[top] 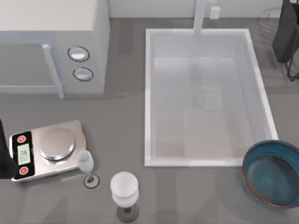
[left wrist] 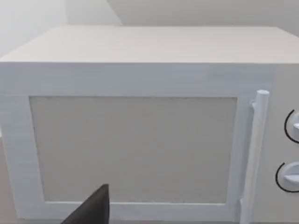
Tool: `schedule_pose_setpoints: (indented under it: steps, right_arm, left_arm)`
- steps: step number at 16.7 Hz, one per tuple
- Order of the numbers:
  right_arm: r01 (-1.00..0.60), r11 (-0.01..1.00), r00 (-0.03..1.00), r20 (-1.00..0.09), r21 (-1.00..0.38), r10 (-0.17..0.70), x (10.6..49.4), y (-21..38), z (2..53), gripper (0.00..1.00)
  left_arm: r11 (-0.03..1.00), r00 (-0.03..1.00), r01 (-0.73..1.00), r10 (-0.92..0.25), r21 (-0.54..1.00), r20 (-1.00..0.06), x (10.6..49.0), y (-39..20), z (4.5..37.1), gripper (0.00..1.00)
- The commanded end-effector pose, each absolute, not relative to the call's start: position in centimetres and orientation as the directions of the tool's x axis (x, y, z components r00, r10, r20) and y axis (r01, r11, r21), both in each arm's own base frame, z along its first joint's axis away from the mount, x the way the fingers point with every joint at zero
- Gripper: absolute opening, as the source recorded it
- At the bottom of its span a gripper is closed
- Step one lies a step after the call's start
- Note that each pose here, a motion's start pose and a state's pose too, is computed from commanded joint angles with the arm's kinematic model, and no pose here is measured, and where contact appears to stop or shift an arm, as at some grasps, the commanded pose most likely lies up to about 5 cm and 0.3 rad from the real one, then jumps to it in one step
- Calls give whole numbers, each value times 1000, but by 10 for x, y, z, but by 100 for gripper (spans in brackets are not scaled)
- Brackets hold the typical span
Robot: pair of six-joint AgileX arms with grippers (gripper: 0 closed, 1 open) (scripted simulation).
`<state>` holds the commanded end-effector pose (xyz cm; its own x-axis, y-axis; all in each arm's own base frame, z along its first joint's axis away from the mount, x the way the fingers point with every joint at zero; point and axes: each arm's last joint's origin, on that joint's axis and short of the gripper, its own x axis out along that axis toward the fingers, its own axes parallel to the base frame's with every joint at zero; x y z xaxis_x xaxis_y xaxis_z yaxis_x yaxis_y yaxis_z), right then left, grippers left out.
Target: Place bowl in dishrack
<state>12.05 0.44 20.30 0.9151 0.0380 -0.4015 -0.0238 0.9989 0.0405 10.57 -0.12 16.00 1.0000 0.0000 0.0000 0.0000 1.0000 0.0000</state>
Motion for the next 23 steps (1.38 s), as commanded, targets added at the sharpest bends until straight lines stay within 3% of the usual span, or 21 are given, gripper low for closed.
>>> schedule_pose_setpoints:
  steps: [2,6,12,15,23]
  right_arm:
    - [-20,999,812,-581,48,44,135,7,213,100]
    - [-3,999,506,-862,39,35,173,15,222,100]
    - [9,1000,151,-989,9,8,220,28,230,100]
    - [10,1000,85,-996,2,2,231,31,231,100]
    - [11,1000,80,-997,2,1,233,31,221,100]
  left_arm:
    - [1000,1000,0,0,0,0,106,-1,160,100]
    - [1000,1000,0,0,0,0,106,-1,160,100]
    - [1000,1000,0,0,0,0,106,-1,160,100]
    - [1000,1000,0,0,0,0,106,-1,160,100]
    - [1000,1000,0,0,0,0,106,-1,160,100]
